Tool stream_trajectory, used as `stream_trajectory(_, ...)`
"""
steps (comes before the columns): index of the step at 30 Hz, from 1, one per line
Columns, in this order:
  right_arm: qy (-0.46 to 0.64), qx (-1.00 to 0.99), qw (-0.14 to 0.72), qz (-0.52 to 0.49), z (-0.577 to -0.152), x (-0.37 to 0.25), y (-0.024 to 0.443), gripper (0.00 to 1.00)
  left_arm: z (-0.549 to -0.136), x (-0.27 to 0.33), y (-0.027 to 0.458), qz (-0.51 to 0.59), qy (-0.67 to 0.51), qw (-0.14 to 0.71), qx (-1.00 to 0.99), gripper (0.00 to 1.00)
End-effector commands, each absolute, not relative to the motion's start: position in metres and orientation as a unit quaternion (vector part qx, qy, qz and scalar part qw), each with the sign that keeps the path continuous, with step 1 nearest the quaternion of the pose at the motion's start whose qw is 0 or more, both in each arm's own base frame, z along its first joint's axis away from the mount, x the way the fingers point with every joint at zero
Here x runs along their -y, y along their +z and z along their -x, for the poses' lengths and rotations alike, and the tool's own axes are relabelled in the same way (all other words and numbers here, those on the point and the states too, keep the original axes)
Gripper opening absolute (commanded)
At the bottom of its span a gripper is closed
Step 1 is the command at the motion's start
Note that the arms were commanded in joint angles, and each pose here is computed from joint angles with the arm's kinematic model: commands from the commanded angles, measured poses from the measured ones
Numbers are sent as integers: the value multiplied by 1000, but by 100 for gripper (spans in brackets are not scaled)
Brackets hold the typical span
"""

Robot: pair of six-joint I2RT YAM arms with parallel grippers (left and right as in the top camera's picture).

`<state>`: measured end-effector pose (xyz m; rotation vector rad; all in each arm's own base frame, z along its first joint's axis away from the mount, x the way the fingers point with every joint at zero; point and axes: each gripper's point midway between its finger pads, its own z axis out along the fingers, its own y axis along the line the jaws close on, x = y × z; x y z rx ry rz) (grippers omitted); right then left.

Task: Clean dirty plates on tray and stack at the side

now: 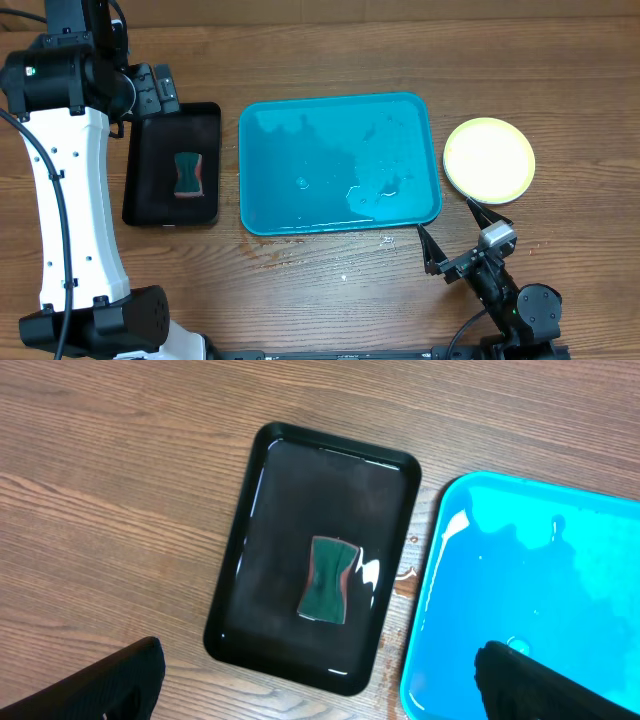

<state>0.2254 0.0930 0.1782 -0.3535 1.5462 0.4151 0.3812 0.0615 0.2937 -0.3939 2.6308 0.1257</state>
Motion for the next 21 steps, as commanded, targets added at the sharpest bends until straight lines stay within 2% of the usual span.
stream_trajectory(1, 180, -689, 685, 153, -226, -91, 176, 100, -384, -60, 297, 149, 43, 243, -957, 100)
stream_trajectory(10, 180, -689, 685, 153, -226, -91, 176, 100, -409, -32, 334, 115, -47, 385, -914, 100)
stream_trajectory(21, 180, -689, 685, 153, -226, -91, 176, 100, -350, -21, 293, 97, -60, 498, -860, 100)
